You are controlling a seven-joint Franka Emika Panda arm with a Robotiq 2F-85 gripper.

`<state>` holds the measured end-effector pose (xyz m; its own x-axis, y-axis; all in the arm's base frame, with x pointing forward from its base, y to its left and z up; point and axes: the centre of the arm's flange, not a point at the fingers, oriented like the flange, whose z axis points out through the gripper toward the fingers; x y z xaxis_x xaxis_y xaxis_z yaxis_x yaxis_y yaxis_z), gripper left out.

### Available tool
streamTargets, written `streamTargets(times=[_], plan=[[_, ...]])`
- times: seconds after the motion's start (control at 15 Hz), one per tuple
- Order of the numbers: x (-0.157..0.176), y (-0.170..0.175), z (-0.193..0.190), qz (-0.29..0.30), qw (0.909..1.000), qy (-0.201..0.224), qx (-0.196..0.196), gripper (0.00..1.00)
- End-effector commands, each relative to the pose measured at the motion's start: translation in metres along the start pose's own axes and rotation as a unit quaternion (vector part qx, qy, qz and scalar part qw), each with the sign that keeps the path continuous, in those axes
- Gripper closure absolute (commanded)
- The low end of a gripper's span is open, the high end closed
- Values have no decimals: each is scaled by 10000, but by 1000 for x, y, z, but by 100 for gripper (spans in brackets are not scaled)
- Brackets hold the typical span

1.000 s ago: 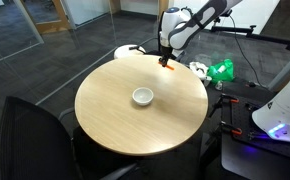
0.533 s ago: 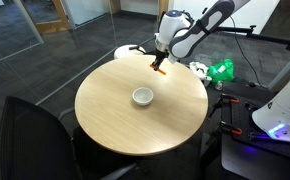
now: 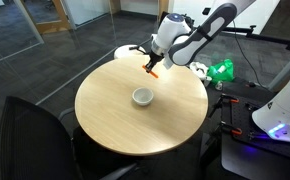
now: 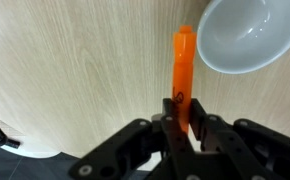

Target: Pick the marker and put it in the bowl

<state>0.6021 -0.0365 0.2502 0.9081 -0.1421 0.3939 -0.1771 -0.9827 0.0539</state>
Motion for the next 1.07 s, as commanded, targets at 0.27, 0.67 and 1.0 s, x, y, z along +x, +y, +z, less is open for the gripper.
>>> streamTargets(times=[0.27,0.67,1.0], plan=[[-7,-42,9,-234,9992,284,138,95],[-12,-70,32,-499,9979,308,273,95],[-7,-83,52,-618,9973,323,231,95]])
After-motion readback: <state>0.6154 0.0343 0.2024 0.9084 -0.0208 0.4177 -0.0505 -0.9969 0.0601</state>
